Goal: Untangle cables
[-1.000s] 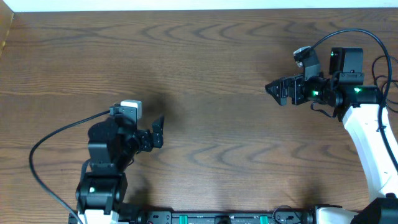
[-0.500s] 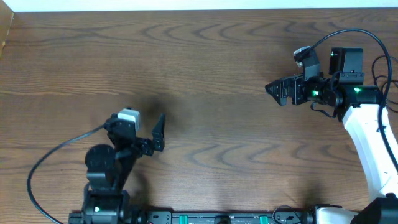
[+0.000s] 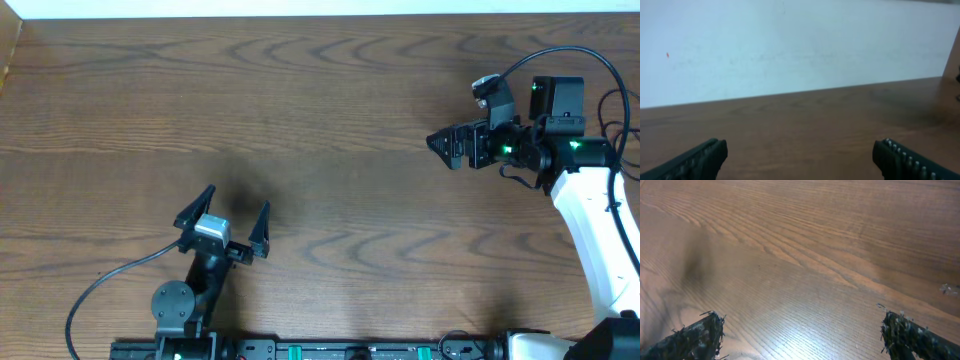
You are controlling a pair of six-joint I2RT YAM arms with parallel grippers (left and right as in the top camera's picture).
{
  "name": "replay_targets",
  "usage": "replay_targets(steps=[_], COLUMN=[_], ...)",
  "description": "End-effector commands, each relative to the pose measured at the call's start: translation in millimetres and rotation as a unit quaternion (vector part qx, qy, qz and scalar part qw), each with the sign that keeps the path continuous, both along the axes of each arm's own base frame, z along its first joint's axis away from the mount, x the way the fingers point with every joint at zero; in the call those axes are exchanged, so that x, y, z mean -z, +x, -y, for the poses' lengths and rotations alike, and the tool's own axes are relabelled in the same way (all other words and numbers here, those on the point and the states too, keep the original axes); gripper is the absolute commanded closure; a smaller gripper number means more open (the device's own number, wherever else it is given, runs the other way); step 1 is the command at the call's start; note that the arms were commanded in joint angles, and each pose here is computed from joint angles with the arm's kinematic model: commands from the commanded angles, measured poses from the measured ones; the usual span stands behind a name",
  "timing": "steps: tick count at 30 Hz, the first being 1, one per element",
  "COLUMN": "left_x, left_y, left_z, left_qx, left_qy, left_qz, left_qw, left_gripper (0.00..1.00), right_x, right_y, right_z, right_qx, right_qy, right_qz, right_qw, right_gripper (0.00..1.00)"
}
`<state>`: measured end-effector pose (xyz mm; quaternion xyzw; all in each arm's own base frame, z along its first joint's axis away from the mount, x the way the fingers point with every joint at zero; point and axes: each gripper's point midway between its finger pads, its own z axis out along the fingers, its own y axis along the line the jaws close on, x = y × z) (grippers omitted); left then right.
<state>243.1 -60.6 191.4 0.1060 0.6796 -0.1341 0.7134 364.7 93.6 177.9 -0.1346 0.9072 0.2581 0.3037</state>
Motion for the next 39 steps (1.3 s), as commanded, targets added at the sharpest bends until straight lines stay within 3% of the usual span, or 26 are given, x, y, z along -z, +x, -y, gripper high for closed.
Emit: replay_targets(steps=[1,7,13,39], left_x=[-7,-4,51,50], left_y=[-6,-5,-4,-2], left_z=[0,-6,-18,-22], left_qx=[0.002,-0.018,-0.052,-0.064], left_qy=[-0.003,-0.002,0.005,-0.003], left_qz=[0.021,0.015,-0.098,-0.098], left_qw=[1.000,1.000,0.994,0.993], left_gripper=[0.03,0.03,0.03,0.02], right_x=[-1,-1,-1,-1], right_y=[-1,-1,-1,-1], right_z=[-3,-3,-3,-3], right_qx=[-0.003,-0.003,-0.003,-0.003], right_qy=[0.005,0.005,0.005,0.005], right_qz=[-0.002,-0.002,-0.002,-0.002], right_qw=[1.000,1.000,1.000,1.000], right_gripper=[0.01,0.01,0.01,0.01])
